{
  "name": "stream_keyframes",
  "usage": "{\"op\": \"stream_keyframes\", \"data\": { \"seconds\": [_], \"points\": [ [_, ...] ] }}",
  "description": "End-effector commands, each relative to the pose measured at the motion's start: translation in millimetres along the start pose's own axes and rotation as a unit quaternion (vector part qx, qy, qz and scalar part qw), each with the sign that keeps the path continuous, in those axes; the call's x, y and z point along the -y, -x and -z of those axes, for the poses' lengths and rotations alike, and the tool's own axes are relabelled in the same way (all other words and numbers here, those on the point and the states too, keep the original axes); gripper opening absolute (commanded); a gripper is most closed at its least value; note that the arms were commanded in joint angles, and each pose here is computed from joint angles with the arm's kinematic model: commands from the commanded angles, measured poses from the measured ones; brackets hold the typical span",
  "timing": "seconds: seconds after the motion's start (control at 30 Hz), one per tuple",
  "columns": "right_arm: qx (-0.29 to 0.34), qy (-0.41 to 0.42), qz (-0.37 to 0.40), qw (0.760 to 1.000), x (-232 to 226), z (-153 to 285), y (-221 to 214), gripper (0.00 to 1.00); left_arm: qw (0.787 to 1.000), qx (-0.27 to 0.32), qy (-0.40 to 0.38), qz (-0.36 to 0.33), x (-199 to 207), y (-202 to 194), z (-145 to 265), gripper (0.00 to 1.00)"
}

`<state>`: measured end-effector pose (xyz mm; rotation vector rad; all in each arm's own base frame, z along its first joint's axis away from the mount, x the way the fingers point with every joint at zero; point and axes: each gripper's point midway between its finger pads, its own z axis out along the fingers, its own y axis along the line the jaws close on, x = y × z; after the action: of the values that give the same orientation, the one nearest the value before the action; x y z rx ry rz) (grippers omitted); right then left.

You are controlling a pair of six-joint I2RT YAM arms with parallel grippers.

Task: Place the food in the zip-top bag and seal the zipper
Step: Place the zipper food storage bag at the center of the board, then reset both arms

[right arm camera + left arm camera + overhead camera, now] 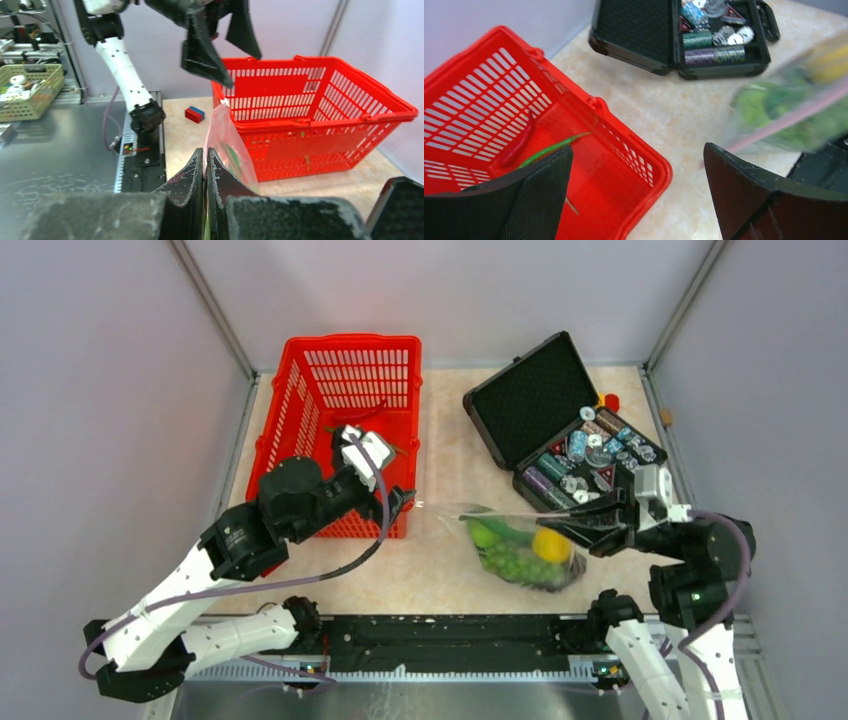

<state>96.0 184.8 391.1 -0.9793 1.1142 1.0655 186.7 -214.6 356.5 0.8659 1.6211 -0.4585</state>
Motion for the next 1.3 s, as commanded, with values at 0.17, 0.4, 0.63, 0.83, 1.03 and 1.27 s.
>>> {"op": "stream_keyframes", "data": {
  "seconds": [0.17,0.4,0.63,0.83,1.03,1.27],
  "points": [
    [-0.002,-0.024,-0.039,0.999,-7,2,22,0.0,0.991,0.095,0.089,-0.003,-39,43,17,0.99],
    [-0.06,-0.24,-0.189,0.95,155,-4,-107,0.0,0.993,0.085,0.079,0.013,-33,30,-1,0.99],
    [-0.145,-0.387,-0.259,0.873,250,13,-184,0.4,0.981,0.107,0.145,0.077,-53,25,-7,0.99],
    [-0.069,-0.441,-0.16,0.881,263,20,-95,0.91,0.972,0.099,0.188,0.1,-69,23,-2,0.99],
    [-0.02,-0.471,-0.133,0.872,244,34,-48,0.93,0.967,0.06,0.217,0.122,-95,27,-9,0.99],
    [-0.001,-0.546,-0.131,0.827,223,72,-35,0.94,0.912,0.029,0.315,0.263,-181,15,9,0.99]
  ]
}}
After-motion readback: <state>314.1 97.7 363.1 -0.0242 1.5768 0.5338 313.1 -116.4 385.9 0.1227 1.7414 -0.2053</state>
